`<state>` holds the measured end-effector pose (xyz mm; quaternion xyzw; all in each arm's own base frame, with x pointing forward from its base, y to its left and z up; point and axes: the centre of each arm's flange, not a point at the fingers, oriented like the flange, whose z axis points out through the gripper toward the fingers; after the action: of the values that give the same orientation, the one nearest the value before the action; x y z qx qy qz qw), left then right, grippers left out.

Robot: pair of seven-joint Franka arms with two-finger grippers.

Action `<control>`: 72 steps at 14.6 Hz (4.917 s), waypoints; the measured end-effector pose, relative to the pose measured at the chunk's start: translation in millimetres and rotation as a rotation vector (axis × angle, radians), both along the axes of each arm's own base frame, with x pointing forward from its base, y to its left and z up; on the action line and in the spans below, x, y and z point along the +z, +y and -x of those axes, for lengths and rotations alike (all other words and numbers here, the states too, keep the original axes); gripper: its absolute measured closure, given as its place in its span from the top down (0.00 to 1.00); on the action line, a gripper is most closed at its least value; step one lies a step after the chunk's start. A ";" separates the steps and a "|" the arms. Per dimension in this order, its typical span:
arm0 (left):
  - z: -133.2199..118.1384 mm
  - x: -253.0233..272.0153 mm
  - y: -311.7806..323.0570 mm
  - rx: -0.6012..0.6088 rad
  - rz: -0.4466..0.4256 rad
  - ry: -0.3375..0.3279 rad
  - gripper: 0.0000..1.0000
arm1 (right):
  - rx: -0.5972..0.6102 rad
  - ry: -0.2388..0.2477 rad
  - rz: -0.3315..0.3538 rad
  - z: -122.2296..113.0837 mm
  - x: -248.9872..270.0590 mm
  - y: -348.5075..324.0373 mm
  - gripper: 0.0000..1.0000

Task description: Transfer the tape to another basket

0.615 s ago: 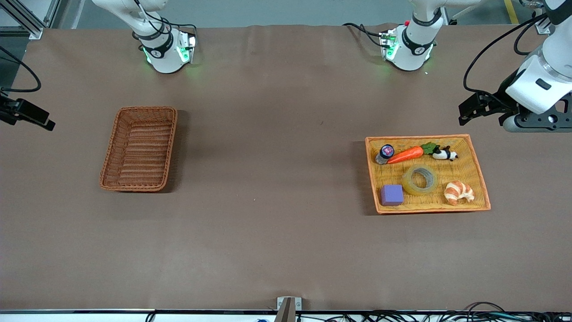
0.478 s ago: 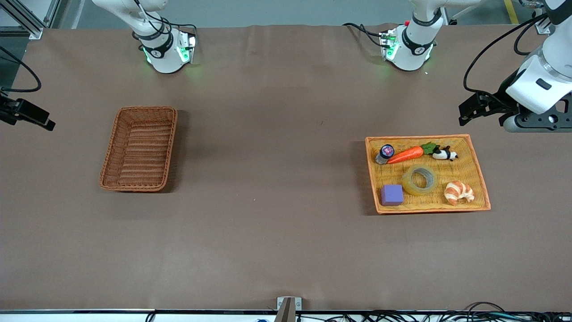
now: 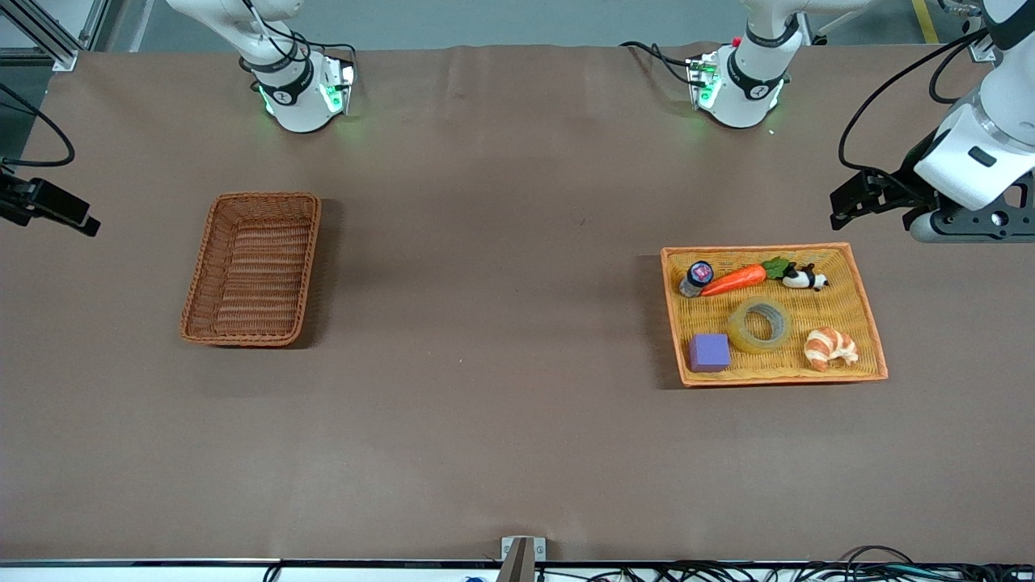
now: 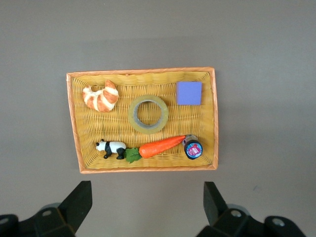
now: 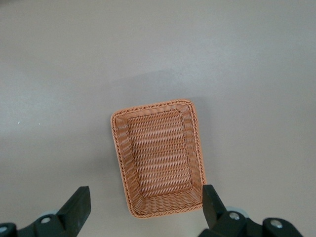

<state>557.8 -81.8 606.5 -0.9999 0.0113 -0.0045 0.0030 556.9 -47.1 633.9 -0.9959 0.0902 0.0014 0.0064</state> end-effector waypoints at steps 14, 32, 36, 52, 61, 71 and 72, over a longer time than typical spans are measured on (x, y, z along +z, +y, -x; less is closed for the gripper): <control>-24.7 -277.3 77.0 0.055 -0.014 0.047 1.00 | 0.000 0.000 0.000 -0.2 -0.3 0.3 1.00; -27.8 -411.1 69.2 0.013 -0.010 0.042 0.24 | 0.001 0.001 0.000 -0.3 -0.4 0.3 1.00; -31.5 -401.9 69.8 0.013 -0.011 0.027 0.22 | 0.000 0.001 0.000 -0.3 -0.4 0.1 1.00; 11.8 -209.6 -211.8 -0.057 0.067 0.064 0.22 | -0.001 0.000 0.000 -0.6 -0.7 -0.7 1.00; 50.5 -318.3 -425.8 0.007 0.069 0.113 0.22 | -0.003 -0.002 0.000 -0.9 -0.9 -1.5 1.00; 81.6 -373.4 -508.6 0.234 -0.014 -0.042 0.22 | 0.002 -0.025 0.003 -16.7 -14.4 0.4 1.00; 78.7 -373.3 -509.9 0.253 0.010 -0.054 0.22 | 0.004 -0.027 0.003 -19.3 -17.3 1.1 1.00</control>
<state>479.1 -591.7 233.2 -0.9929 -0.1150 -0.0312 -0.0009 576.3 -46.1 616.7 -0.9960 0.0883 -0.0123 0.0062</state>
